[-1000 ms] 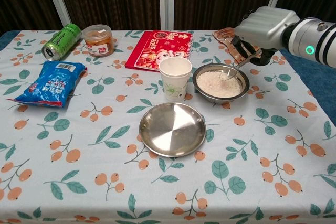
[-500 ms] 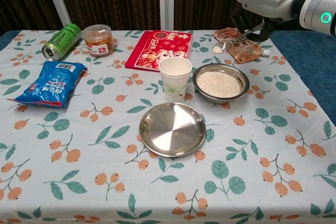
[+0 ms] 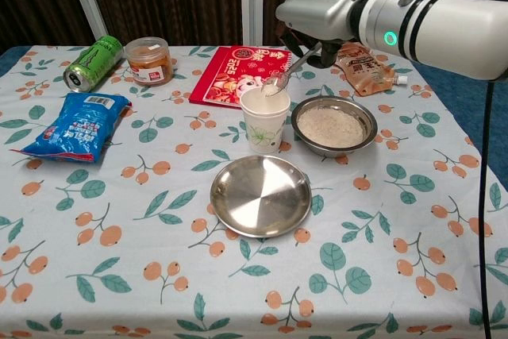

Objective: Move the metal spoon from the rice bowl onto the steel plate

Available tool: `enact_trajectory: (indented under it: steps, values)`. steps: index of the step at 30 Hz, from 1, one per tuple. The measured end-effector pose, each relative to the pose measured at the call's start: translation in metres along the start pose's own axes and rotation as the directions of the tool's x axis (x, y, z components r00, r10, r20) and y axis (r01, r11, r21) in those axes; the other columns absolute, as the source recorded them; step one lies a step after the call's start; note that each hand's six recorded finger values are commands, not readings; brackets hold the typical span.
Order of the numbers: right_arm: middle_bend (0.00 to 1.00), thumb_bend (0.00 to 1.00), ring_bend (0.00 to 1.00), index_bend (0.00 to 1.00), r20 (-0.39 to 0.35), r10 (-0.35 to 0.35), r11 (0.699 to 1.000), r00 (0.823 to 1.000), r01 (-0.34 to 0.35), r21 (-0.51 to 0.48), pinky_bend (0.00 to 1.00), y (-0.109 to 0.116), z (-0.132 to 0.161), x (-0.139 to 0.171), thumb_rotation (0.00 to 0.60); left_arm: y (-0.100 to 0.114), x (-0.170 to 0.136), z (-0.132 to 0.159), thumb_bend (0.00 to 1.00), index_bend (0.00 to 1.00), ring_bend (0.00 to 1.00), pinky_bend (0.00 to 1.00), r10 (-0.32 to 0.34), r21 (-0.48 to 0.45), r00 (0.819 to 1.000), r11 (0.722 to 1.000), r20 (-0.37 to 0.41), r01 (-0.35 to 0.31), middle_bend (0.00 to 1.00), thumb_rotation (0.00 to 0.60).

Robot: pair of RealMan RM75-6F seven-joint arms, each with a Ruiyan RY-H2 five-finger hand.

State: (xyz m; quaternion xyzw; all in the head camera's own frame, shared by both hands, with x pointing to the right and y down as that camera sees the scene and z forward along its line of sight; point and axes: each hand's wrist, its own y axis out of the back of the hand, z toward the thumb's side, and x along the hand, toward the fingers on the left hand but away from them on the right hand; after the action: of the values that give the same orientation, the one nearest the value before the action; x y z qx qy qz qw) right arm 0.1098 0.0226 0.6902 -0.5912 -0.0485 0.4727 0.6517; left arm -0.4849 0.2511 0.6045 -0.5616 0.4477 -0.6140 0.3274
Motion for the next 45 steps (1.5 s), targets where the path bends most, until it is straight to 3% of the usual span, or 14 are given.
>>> enact_trajectory:
  steps: [5, 8, 16, 21, 22, 30, 33, 38, 45]
  values:
    - [0.52, 0.33, 0.17, 0.59, -0.064, -0.051, 0.984, 0.997, 0.061, 0.165, 0.10, 0.013, 0.014, -0.005, 0.600, -0.002, -0.002, -0.001, 0.06, 0.12, 0.12, 0.21, -0.002, -0.005, 1.000, 1.000, -0.007, 0.002, 0.18, 0.600]
    - [0.52, 0.33, 0.17, 0.59, -0.114, -0.077, 0.952, 0.990, 0.107, 0.287, 0.09, 0.017, 0.023, -0.005, 0.600, -0.002, -0.003, -0.001, 0.06, 0.12, 0.12, 0.21, -0.002, -0.006, 1.000, 1.000, -0.006, 0.002, 0.18, 0.600]
    - [0.52, 0.33, 0.17, 0.60, -0.240, -0.158, 0.794, 0.958, 0.268, 0.545, 0.06, 0.028, 0.041, -0.004, 0.600, -0.003, -0.005, -0.002, 0.06, 0.12, 0.12, 0.21, -0.002, -0.009, 1.000, 1.000, -0.011, 0.002, 0.18, 0.600]
    - [0.52, 0.33, 0.17, 0.60, -0.264, -0.182, 0.706, 0.947, 0.313, 0.635, 0.05, 0.029, 0.038, -0.005, 0.600, -0.003, -0.006, -0.003, 0.06, 0.12, 0.12, 0.21, 0.000, -0.011, 1.000, 1.000, -0.015, 0.000, 0.18, 0.600]
    - [0.52, 0.33, 0.17, 0.60, -0.261, -0.183, 0.701, 0.948, 0.312, 0.642, 0.05, 0.028, 0.036, -0.005, 0.600, -0.003, -0.006, -0.003, 0.06, 0.12, 0.12, 0.21, 0.000, -0.011, 1.000, 1.000, -0.014, 0.000, 0.18, 0.600]
    - [0.52, 0.33, 0.17, 0.60, -0.256, -0.195, 0.704, 0.947, 0.317, 0.635, 0.03, 0.028, 0.034, -0.001, 0.600, -0.002, -0.004, 0.000, 0.06, 0.12, 0.12, 0.21, 0.005, -0.009, 1.000, 1.000, -0.005, -0.005, 0.18, 0.600]
    - [0.52, 0.33, 0.17, 0.60, -0.249, -0.207, 0.719, 0.946, 0.320, 0.617, 0.03, 0.029, 0.034, 0.001, 0.600, -0.001, -0.005, 0.000, 0.06, 0.12, 0.12, 0.21, 0.005, -0.009, 1.000, 1.000, -0.008, -0.005, 0.18, 0.600]
    - [0.52, 0.33, 0.17, 0.60, -0.202, -0.249, 0.785, 0.947, 0.320, 0.531, 0.03, 0.039, 0.028, 0.008, 0.600, 0.001, -0.004, -0.001, 0.06, 0.12, 0.12, 0.21, 0.006, -0.006, 1.000, 1.000, -0.008, -0.006, 0.18, 0.600]
    - [0.53, 0.33, 0.17, 0.60, -0.148, -0.302, 0.902, 0.942, 0.333, 0.274, 0.03, 0.055, 0.025, 0.044, 0.600, 0.003, -0.003, 0.004, 0.06, 0.12, 0.12, 0.21, 0.012, -0.005, 1.000, 1.000, 0.005, -0.012, 0.18, 0.600]
